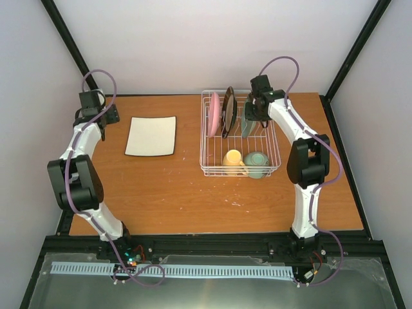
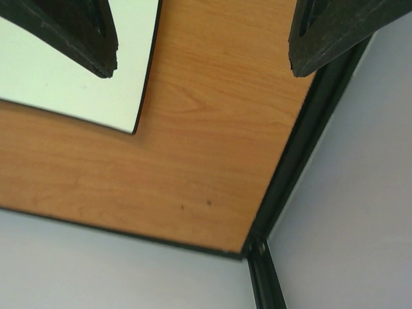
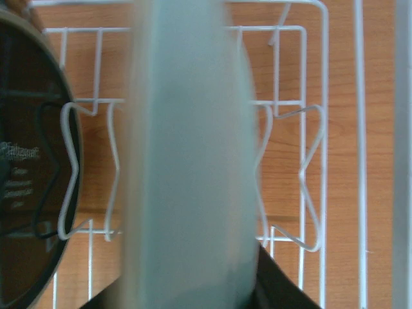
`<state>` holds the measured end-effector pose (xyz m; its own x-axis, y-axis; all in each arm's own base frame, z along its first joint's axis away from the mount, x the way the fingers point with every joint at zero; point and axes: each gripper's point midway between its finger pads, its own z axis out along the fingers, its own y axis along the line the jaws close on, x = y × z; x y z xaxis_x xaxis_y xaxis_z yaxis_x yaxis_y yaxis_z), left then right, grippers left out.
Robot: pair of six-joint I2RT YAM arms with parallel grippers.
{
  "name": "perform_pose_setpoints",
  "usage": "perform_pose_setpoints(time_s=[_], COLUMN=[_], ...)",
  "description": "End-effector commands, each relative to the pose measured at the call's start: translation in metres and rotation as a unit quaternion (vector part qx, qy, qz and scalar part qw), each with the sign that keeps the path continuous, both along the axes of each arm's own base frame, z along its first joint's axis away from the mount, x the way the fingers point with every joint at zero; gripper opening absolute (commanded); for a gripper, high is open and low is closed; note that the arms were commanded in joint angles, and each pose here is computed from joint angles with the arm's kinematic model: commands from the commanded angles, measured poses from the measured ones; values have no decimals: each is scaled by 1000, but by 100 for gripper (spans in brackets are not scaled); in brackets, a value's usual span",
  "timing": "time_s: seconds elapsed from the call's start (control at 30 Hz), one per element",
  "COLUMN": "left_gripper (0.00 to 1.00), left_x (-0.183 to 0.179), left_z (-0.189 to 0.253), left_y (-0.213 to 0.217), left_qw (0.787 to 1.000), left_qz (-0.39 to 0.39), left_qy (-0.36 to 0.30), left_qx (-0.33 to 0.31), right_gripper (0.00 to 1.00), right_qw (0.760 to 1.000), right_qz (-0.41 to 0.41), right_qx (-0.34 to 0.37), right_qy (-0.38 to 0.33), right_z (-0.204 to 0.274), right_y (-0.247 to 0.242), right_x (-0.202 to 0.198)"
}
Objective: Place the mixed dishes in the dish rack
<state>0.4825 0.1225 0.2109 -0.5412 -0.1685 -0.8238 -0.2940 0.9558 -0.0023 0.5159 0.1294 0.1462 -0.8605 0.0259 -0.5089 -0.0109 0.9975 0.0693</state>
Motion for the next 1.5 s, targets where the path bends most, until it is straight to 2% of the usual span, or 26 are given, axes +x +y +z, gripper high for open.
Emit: perform_pose_setpoints(time_s=[0.0, 0.13, 0.4, 0.5, 0.6, 0.73, 0.83, 0.9, 1.03, 1.47], left_gripper=[72, 72, 69, 68, 68, 65, 50, 47, 51, 51], left_x=[3, 7, 9, 10, 14, 18, 21, 25, 34, 51], left_z=[-29, -44, -76, -84, -93, -111, -123, -128, -137, -160], left_y=[1, -7, -7, -5, -9, -21, -31, -34, -33, -42], left_qw=[998, 993, 969, 962, 957, 938, 922, 912, 908, 873], left_qz=[3, -25, -88, -108, -133, -177, -211, -228, -240, -287], left_qy=[60, 71, 79, 72, 74, 88, 87, 81, 72, 49], left_qx=[-37, -87, -216, -240, -249, -285, -313, -330, -337, -391], right_gripper=[31, 48, 55, 59, 59, 60, 60, 60, 60, 60], right_qw=[999, 999, 998, 996, 996, 993, 992, 991, 990, 990], right_qz=[24, 17, -23, -31, -35, -44, -51, -51, -50, -47], right_qx=[22, 15, -9, -18, -32, -43, -46, -45, -44, -41], right_qy=[-30, -29, -62, -77, -79, -96, -109, -115, -124, -125], right_z=[25, 26, 47, 61, 70, 85, 96, 102, 110, 116], right_y=[22, 18, -2, -8, -13, -21, -26, -28, -31, -35], right_x=[5, 2, -3, -6, -9, -12, -13, -14, -14, -17])
